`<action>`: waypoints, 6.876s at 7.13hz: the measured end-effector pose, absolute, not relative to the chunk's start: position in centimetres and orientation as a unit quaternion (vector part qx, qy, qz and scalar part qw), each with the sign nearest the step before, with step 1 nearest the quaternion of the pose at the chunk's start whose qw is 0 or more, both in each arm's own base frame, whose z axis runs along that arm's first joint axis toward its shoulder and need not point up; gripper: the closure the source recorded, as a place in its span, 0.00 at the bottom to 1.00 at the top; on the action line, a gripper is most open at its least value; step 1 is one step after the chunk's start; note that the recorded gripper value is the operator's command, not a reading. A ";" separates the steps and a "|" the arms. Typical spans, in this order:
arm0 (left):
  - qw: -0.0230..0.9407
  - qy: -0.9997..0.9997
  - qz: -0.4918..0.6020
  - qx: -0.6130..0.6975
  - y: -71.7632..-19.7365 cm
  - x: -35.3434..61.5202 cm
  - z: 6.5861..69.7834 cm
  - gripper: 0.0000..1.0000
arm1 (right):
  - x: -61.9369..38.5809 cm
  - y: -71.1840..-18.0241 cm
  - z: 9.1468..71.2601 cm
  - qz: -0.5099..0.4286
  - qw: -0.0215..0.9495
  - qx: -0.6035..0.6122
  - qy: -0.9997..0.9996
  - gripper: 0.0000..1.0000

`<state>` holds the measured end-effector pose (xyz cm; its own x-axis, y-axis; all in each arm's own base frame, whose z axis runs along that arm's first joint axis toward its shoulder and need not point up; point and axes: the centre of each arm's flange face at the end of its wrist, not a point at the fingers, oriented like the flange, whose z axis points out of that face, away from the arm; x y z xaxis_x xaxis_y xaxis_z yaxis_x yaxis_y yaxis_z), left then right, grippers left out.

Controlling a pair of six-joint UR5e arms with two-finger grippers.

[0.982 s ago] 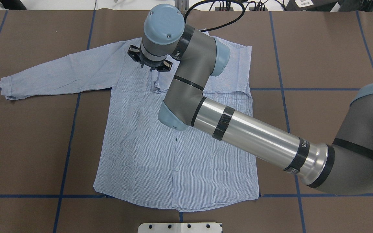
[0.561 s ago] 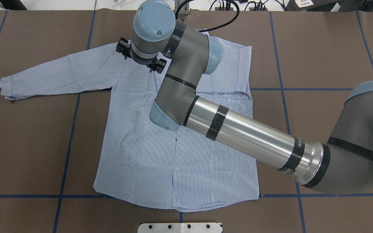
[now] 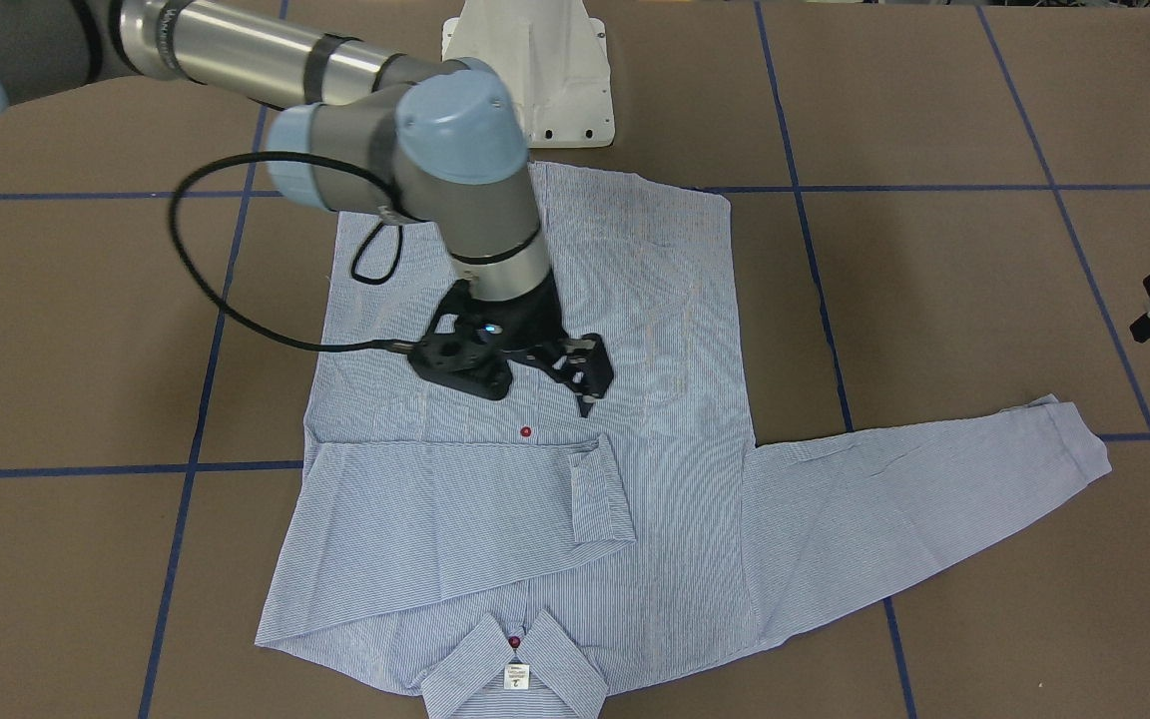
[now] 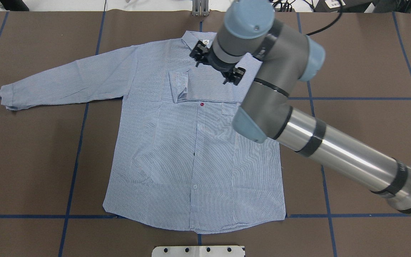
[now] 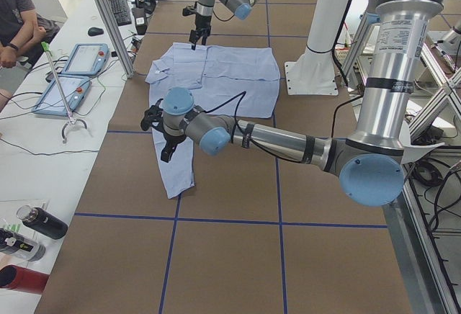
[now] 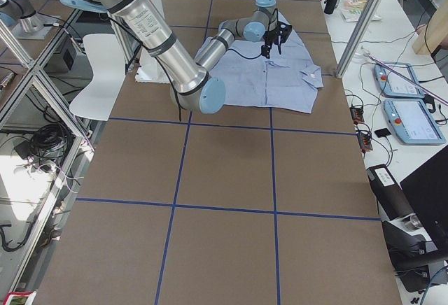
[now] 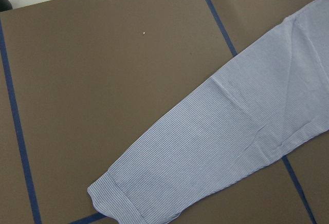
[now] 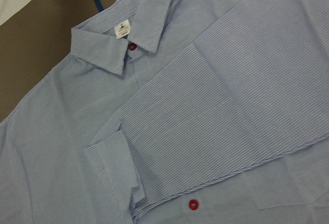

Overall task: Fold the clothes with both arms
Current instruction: 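Withdraw the right gripper while the left gripper reaches the other sleeve cuff, then carry the sleeve with the left gripper across the chest toward the right side, then release the sleeve with the left gripper while the right gripper moves to the hem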

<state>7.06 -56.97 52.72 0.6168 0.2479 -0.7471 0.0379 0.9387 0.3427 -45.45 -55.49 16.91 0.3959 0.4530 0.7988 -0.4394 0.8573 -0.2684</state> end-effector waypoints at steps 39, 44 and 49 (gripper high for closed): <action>0.745 0.641 -0.094 0.158 -47.3 55.3 2.4 0.09 | -24.1 -51.5 39.4 0.260 0.883 0.019 -0.392 0.01; 0.764 0.615 -0.024 0.194 -39.0 40.6 12.9 0.10 | -37.5 -30.9 32.7 0.317 0.847 -0.011 -0.427 0.04; 0.767 0.612 -0.026 0.191 -37.2 36.5 14.4 0.08 | -45.6 -17.0 35.7 0.381 0.831 -0.035 -0.403 0.21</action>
